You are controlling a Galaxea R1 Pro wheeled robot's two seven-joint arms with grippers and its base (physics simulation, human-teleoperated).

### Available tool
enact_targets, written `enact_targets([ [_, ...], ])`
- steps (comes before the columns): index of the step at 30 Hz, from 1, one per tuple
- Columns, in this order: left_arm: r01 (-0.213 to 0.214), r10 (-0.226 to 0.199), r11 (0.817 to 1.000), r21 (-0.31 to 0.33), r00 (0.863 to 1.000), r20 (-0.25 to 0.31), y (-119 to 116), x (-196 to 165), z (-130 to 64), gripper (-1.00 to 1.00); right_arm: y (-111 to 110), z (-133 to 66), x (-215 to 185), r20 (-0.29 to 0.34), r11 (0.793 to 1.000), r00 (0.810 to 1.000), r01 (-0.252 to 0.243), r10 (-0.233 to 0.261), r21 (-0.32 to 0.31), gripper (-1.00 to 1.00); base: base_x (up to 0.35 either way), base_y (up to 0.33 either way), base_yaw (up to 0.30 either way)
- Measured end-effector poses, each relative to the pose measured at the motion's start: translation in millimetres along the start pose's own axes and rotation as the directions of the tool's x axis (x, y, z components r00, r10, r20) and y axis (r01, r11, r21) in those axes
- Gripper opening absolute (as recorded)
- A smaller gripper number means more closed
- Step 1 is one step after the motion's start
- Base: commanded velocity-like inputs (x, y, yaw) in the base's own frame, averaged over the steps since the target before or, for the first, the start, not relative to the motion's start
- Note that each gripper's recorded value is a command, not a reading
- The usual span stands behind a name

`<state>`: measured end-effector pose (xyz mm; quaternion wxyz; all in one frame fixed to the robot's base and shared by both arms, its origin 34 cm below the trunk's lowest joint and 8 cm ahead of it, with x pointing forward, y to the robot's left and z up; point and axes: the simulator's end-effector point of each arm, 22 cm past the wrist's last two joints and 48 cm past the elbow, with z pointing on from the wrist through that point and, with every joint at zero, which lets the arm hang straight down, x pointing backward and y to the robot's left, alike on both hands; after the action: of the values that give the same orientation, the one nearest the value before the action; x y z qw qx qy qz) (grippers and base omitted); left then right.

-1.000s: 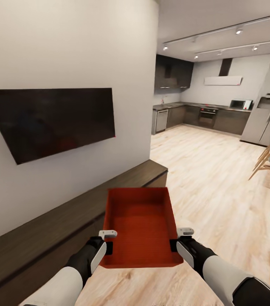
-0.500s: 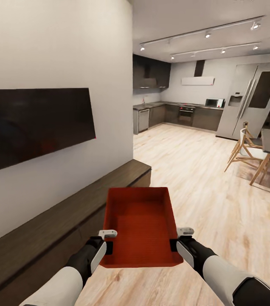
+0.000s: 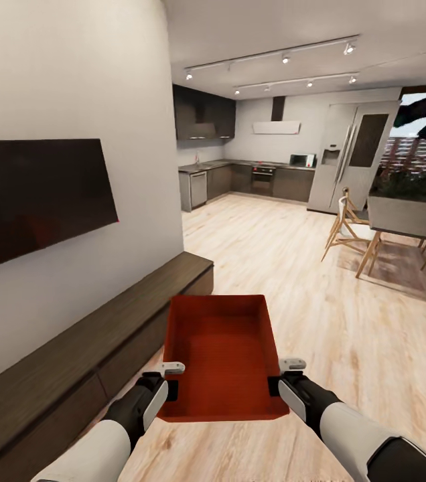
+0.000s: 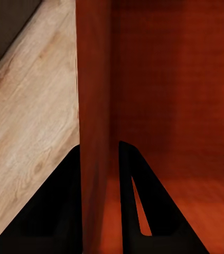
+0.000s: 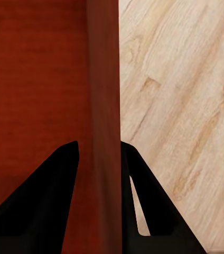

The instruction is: Move the two storage containers from the living room to the garage. In the garage, place one container on the floor and stack the other container on top of it (either order is fine).

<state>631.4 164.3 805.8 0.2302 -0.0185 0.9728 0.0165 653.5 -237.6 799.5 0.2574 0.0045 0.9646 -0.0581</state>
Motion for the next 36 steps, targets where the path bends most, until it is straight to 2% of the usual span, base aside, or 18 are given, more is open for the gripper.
enact_targets([
  [36,-0.002,0.002,1.0,-0.001,1.0,0.001,-0.6,-0.4,-0.3,-1.0,-0.4,0.1,-0.1,0.001,1.0,1.0,0.0,0.0,-0.002,-1.0,0.0,0.0,-0.286],
])
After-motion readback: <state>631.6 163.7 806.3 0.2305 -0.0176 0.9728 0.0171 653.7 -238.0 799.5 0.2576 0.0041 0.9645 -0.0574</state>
